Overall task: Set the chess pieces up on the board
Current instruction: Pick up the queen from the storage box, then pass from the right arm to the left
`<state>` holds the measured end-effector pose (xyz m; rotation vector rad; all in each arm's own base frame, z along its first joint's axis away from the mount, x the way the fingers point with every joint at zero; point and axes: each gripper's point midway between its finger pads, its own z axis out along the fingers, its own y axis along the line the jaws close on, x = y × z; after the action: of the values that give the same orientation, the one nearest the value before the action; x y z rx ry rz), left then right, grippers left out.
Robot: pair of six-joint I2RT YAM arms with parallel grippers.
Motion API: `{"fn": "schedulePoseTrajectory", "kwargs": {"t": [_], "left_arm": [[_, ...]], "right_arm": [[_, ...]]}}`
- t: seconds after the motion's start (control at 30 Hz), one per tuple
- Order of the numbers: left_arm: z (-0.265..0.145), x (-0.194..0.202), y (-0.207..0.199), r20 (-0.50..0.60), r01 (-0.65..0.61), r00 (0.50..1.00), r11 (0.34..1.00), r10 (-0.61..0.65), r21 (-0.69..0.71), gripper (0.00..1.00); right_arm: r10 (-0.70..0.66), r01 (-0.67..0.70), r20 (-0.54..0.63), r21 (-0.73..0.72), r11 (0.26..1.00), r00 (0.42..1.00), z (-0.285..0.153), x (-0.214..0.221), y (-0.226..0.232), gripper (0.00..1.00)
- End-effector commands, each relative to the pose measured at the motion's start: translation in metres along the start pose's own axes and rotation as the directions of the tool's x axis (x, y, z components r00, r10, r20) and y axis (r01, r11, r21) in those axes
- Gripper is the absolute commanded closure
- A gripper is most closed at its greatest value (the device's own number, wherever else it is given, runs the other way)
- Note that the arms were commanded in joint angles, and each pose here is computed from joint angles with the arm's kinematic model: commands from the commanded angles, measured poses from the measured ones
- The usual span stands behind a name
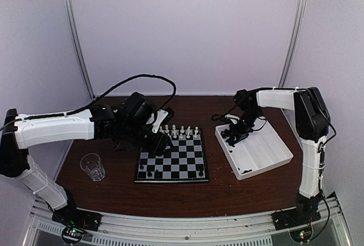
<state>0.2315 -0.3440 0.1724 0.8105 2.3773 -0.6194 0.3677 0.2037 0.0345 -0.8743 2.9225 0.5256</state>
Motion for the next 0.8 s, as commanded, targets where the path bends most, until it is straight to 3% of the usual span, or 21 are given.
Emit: {"fn": "schedulePoseTrajectory", "kwargs": {"t": [0.0,0.17,0.37,0.57,0.77], "left_arm": [[-0.002,-0.031,-0.017,0.109,-0.039,0.993,0.998,0.035,0.041,0.51],[0.002,-0.072,-0.037,0.323,-0.028,0.946,0.998,0.010,0.051,0.49],[0.009,-0.145,-0.060,0.656,0.031,0.748,0.993,-0.099,0.115,0.49],[0.031,-0.181,-0.092,0.743,-0.027,0.662,0.989,-0.094,0.149,0.53],[0.049,-0.193,-0.107,0.761,-0.051,0.642,0.985,-0.093,0.163,0.53]], "right_arm": [[0.078,-0.050,0.161,-0.169,0.984,0.984,-0.052,-0.008,0.022,0.91],[0.118,-0.017,0.307,-0.312,0.950,0.945,-0.097,-0.013,0.055,0.92],[0.232,0.001,0.424,-0.483,0.875,0.876,-0.146,-0.030,0.089,0.92],[0.330,0.032,0.471,-0.611,0.791,0.818,-0.180,-0.040,0.111,0.91],[0.393,0.015,0.482,-0.647,0.762,0.783,-0.192,-0.040,0.114,0.91]]}}
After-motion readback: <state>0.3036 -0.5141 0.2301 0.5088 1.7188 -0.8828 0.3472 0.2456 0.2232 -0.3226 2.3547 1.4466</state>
